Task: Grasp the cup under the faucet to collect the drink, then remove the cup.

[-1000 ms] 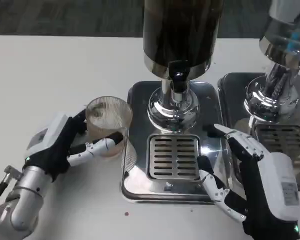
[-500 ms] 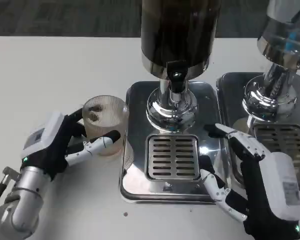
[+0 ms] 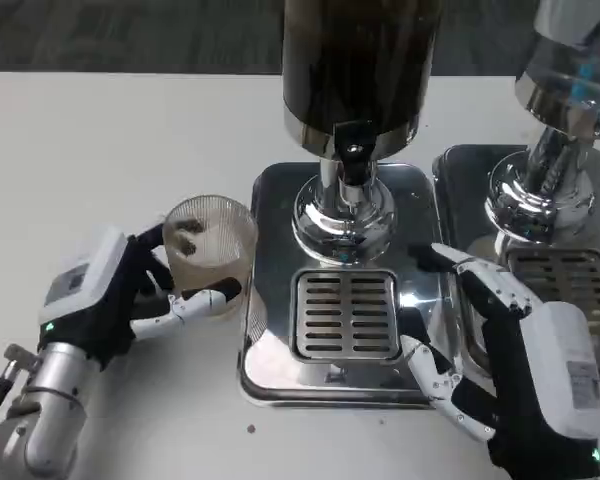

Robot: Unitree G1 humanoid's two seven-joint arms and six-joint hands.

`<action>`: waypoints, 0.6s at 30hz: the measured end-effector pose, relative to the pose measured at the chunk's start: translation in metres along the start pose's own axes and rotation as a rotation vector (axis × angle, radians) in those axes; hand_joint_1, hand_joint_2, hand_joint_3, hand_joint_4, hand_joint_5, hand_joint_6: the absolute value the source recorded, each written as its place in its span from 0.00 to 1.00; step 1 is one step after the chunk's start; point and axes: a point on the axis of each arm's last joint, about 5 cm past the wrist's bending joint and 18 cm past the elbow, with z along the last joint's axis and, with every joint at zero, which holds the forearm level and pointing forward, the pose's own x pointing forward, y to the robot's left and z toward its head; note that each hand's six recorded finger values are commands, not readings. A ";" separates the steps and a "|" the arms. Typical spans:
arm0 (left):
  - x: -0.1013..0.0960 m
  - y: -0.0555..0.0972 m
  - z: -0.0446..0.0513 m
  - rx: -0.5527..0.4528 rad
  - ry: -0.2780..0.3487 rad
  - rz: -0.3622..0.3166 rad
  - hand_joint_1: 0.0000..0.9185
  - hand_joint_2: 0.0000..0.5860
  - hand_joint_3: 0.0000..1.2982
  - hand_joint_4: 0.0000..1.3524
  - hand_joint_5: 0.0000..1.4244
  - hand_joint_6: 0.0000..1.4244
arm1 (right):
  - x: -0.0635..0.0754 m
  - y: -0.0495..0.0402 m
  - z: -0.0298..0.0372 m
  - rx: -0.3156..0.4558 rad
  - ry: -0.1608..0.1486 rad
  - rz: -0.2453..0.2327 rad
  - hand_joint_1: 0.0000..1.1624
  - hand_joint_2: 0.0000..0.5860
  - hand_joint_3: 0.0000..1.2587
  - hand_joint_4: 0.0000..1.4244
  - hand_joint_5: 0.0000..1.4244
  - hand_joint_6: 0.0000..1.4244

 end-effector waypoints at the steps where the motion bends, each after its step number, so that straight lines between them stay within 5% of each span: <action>1: -0.001 -0.001 -0.0006 -0.001 0.003 0.007 0.36 0.29 0.35 0.39 0.54 0.63 | 0.000 -0.0002 -0.0001 0.000 0.000 0.000 0.38 0.72 0.29 0.27 0.23 0.28; 18: -0.016 -0.009 -0.0036 -0.049 0.002 0.056 0.30 0.37 0.42 0.49 0.64 0.78 | -0.001 -0.0003 -0.0001 0.004 0.002 0.002 0.38 0.72 0.28 0.27 0.24 0.29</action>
